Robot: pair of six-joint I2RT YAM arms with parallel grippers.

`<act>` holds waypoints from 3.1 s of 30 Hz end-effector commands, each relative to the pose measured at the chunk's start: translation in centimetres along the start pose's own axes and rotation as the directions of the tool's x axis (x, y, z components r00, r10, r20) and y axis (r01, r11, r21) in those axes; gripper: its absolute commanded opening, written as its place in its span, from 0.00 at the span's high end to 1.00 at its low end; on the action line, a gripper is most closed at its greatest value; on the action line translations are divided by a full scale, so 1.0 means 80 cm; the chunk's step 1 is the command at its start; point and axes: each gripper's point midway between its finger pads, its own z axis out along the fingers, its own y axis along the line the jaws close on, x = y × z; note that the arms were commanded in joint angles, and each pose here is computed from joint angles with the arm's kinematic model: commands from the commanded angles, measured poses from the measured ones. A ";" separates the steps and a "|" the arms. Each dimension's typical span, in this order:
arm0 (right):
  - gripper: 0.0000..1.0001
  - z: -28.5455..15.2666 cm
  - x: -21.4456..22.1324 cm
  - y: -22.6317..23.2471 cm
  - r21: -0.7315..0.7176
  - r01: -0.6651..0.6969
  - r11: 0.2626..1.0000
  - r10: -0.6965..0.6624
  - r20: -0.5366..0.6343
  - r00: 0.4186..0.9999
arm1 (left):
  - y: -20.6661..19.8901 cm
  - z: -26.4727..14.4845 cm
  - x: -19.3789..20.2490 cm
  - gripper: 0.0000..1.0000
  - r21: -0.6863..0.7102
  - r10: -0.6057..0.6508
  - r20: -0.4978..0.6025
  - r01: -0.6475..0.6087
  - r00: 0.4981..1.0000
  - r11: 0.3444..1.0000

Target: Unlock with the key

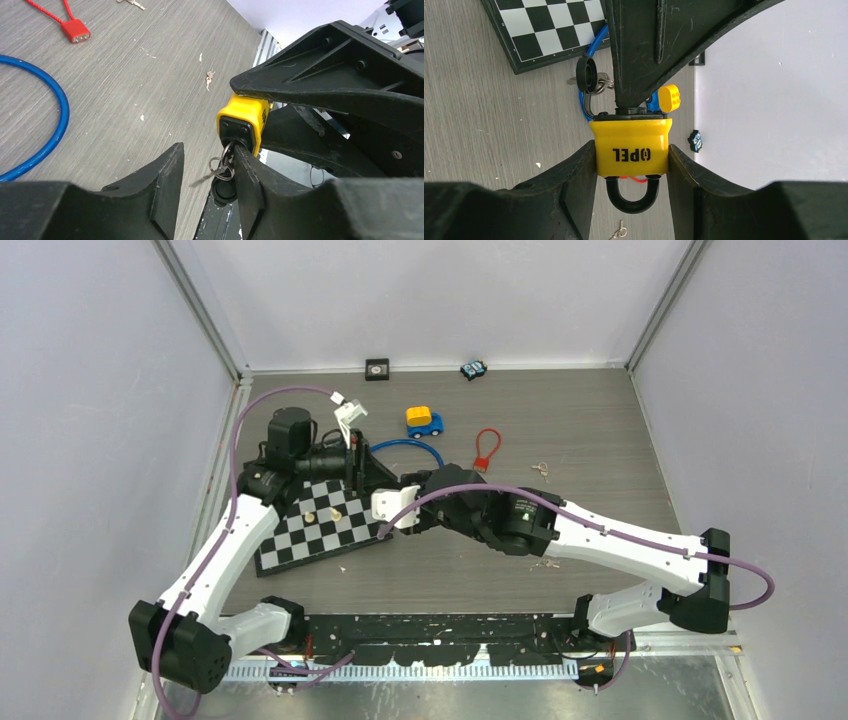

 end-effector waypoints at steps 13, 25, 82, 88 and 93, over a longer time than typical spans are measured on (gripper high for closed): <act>1.00 -0.035 -0.036 -0.057 0.022 -0.155 0.988 0.152 0.106 0.983 | -0.033 -0.050 -0.037 0.18 0.067 0.181 0.027 -0.182 0.983 0.981; 1.00 -0.050 -0.008 -0.067 -0.173 -0.364 0.915 0.369 -0.007 0.929 | 0.016 -0.101 -0.027 0.16 -0.079 0.212 -0.059 -0.216 0.975 0.973; 1.00 0.043 0.043 -0.022 -0.265 -0.573 0.776 0.559 -0.134 0.818 | 0.042 0.038 -0.008 0.72 0.175 -0.375 -0.075 0.382 0.924 0.907; 1.00 0.040 0.044 -0.023 -0.257 -0.569 0.781 0.554 -0.134 0.821 | 0.039 0.035 -0.009 0.67 0.182 -0.364 -0.073 0.371 0.929 0.911; 1.00 0.039 0.046 -0.023 -0.254 -0.567 0.784 0.551 -0.134 0.823 | 0.036 0.030 -0.011 0.58 0.183 -0.357 -0.066 0.363 0.932 0.914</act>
